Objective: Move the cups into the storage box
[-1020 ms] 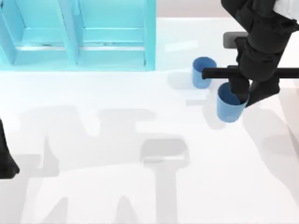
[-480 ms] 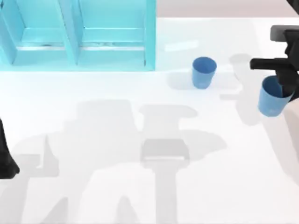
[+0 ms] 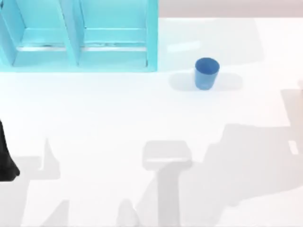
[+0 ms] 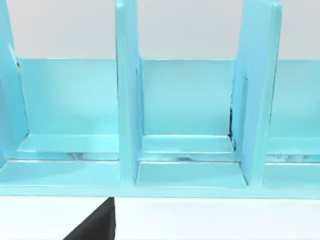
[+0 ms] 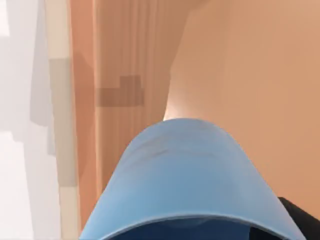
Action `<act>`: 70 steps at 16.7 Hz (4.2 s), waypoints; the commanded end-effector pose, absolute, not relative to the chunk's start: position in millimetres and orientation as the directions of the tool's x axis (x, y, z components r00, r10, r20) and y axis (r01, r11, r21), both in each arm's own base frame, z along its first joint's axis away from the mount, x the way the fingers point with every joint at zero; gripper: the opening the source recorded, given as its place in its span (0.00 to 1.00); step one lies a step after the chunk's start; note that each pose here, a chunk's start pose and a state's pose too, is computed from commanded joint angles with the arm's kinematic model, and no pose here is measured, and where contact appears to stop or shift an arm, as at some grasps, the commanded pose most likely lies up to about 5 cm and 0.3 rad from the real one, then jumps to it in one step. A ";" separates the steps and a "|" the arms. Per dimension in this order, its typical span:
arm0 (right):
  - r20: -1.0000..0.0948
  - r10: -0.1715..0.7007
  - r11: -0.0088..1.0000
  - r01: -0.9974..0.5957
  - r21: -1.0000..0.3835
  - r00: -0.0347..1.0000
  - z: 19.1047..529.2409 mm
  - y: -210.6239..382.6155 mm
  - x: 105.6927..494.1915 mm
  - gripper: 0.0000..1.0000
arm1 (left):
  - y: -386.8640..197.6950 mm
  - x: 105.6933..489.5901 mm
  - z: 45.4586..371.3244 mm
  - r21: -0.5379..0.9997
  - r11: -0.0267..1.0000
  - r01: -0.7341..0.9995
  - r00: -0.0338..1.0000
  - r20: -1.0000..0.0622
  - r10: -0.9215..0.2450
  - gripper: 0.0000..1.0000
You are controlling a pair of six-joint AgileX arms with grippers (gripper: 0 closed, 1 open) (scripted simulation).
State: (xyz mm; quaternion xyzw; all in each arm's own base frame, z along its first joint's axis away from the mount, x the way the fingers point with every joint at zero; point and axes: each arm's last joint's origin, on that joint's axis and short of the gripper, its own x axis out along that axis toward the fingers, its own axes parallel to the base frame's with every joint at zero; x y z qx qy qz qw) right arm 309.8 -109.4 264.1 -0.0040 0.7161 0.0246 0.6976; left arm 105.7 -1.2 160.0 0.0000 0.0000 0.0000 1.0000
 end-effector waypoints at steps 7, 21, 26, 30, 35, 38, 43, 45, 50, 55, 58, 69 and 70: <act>-1.000 0.028 1.000 0.003 0.028 0.013 278.6 -183.4 219.5 0.00 | -1.2 105.7 160.0 0.000 1.000 0.000 1.000 0.000 0.000 1.00; -1.000 0.027 1.000 0.006 0.027 0.014 217.3 -175.2 215.7 0.00 | -1.2 105.7 160.0 0.000 1.000 0.000 1.000 0.000 0.000 1.00; -1.000 0.028 1.000 0.010 0.028 0.013 214.3 -174.7 215.6 0.00 | -1.2 105.7 160.0 0.000 1.000 0.000 1.000 0.000 0.000 1.00; -1.000 0.028 1.000 0.010 0.028 0.013 214.3 -174.7 215.6 0.30 | -1.2 105.7 160.0 0.000 1.000 0.000 1.000 0.000 0.000 1.00; -1.000 0.028 1.000 0.010 0.028 0.013 214.3 -174.7 215.6 0.68 | -1.2 105.7 160.0 0.000 1.000 0.000 1.000 0.000 0.000 1.00; -1.000 0.028 1.000 0.010 0.028 0.013 214.3 -174.7 215.6 0.90 | -1.2 105.7 160.0 0.000 1.000 0.000 1.000 0.000 0.000 1.00; -1.000 0.028 1.000 0.010 0.028 0.013 214.3 -174.7 215.6 1.00 | -1.2 105.7 160.0 0.000 1.000 0.000 1.000 0.000 0.000 1.00; -1.000 0.028 1.000 0.010 0.028 0.013 214.3 -174.7 215.6 1.00 | -1.2 105.7 160.0 0.000 1.000 0.000 1.000 0.000 0.000 1.00; -0.999 0.030 1.000 0.007 0.030 0.014 217.9 -175.5 216.5 1.00 | -1.2 105.7 160.0 0.000 1.000 0.000 1.000 0.000 0.000 1.00; -0.999 0.035 0.999 0.005 0.035 0.013 266.6 -179.2 220.3 1.00 | -1.2 105.7 160.0 0.000 1.000 0.000 1.000 0.000 0.000 1.00; -0.999 0.034 0.999 0.007 0.035 0.014 300.8 -176.8 217.9 1.00 | -1.2 105.7 160.0 0.000 1.000 0.000 1.000 0.000 0.000 1.00; -1.000 0.017 1.000 -0.010 0.017 0.010 315.6 -162.7 250.5 1.00 | -1.2 105.7 160.0 0.000 1.000 0.000 1.000 0.000 0.000 1.00; -1.000 0.011 1.000 -0.021 0.011 0.012 316.8 -154.6 266.8 1.00 | -1.2 105.7 160.0 0.000 1.000 0.000 1.000 0.000 0.000 1.00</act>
